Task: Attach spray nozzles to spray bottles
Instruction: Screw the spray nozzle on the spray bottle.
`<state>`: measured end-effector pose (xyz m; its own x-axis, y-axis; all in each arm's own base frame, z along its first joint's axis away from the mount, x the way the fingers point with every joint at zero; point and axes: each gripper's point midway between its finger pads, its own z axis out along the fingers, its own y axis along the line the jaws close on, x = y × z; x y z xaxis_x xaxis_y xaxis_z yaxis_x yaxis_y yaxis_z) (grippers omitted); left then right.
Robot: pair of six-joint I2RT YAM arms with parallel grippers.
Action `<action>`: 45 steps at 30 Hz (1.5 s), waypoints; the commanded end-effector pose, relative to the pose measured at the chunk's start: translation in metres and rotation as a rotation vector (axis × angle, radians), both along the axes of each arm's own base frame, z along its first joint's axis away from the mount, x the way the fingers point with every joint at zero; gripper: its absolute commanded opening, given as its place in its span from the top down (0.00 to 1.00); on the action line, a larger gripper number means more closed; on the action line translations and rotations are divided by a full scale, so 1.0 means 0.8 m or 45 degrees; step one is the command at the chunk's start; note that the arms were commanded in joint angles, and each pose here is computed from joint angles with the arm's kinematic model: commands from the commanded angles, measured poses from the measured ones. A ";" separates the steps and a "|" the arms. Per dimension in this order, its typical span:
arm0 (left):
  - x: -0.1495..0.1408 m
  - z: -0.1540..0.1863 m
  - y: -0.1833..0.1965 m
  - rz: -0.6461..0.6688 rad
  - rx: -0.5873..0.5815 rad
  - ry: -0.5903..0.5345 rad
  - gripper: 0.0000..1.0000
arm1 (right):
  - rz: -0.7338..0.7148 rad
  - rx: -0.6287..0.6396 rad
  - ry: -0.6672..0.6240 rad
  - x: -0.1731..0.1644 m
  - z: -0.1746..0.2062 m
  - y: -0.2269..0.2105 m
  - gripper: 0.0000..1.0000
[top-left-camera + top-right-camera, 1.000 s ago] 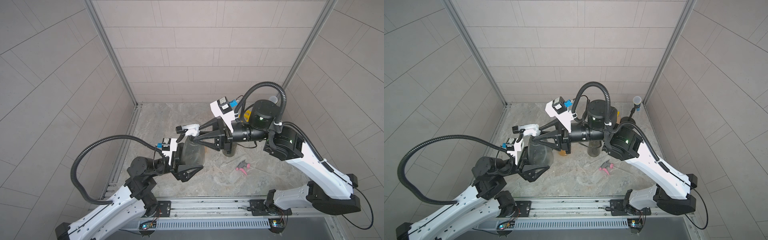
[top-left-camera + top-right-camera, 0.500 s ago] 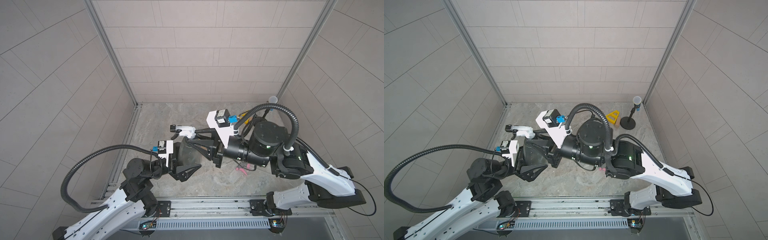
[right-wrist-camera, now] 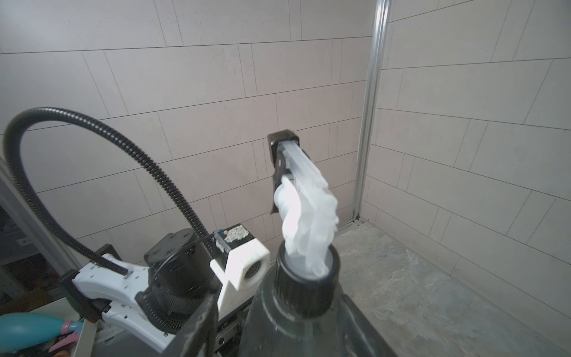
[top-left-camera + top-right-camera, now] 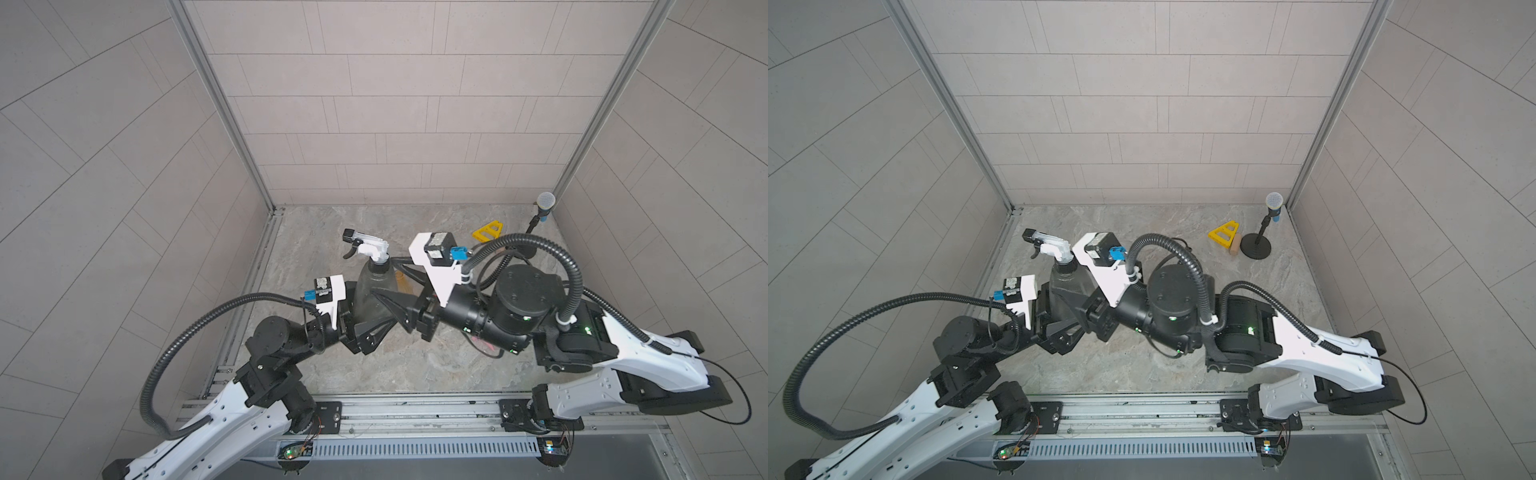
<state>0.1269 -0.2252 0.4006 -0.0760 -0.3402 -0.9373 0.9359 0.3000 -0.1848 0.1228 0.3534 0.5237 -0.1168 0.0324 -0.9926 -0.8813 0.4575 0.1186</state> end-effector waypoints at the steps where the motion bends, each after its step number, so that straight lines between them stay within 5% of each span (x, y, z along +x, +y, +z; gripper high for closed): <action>1: -0.006 0.018 0.006 -0.016 -0.065 -0.022 1.00 | 0.308 0.058 0.024 -0.024 0.019 -0.028 0.35; 7: -0.023 0.019 -0.005 -0.156 -0.075 -0.025 1.00 | 0.558 0.045 0.072 -0.019 0.028 -0.026 0.33; 12: -0.029 0.018 -0.013 -0.223 -0.061 -0.018 1.00 | 0.564 -0.012 0.075 -0.010 0.023 -0.009 0.34; 19: -0.029 0.014 -0.017 -0.245 -0.044 -0.017 1.00 | 0.543 -0.007 0.099 -0.002 0.018 0.004 0.53; 29: -0.007 0.011 -0.010 -0.093 -0.032 0.000 1.00 | 0.386 -0.039 0.165 0.000 -0.002 0.024 0.75; 38: 0.013 0.008 -0.002 0.047 -0.008 0.000 1.00 | 0.106 -0.080 0.233 -0.015 -0.043 0.063 0.80; 40: 0.015 0.008 0.001 0.071 -0.009 0.000 1.00 | 0.095 -0.064 0.248 -0.017 -0.043 0.068 0.79; 45: 0.010 0.008 0.006 0.064 -0.022 0.007 1.00 | 0.086 -0.032 0.140 -0.009 -0.016 0.023 0.48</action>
<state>0.1183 -0.2301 0.3990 -0.0899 -0.3252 -0.9413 0.9525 0.2481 -0.1767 0.1303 0.3753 0.5297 -0.1965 0.0673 -0.9782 -0.8695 0.4491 0.2056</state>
